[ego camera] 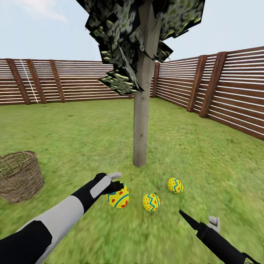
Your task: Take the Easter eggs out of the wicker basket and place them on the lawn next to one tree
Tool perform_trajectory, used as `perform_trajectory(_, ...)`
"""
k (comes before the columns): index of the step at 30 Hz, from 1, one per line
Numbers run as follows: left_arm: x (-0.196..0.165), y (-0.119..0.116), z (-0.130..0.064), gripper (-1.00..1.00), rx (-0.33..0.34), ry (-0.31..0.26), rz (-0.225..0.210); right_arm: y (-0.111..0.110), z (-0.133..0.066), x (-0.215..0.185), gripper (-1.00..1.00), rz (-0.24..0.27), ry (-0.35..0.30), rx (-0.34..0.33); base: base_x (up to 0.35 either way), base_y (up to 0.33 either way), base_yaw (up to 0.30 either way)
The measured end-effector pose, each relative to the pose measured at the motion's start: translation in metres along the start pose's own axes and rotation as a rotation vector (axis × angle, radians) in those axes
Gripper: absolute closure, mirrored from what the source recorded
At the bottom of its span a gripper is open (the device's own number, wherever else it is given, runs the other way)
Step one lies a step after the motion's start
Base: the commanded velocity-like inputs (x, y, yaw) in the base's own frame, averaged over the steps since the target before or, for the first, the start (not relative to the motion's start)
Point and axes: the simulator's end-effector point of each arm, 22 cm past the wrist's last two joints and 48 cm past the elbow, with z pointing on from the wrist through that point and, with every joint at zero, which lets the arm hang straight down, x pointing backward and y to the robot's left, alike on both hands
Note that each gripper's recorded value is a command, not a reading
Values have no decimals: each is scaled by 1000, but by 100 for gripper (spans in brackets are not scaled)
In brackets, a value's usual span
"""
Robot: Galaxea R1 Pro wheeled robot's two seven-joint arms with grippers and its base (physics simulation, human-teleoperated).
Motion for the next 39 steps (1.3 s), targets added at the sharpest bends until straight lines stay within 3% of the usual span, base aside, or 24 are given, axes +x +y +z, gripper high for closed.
perform_trajectory(22,43,16,59,100,-32,90,6,-40,5,23,-100,60,46,68,0,0,1)
perform_trajectory(30,43,16,59,100,-31,90,5,-41,4,23,-100,65,43,70,18,0,0)
perform_trajectory(39,43,16,59,100,-31,91,6,-41,4,23,-100,64,43,70,251,-69,0)
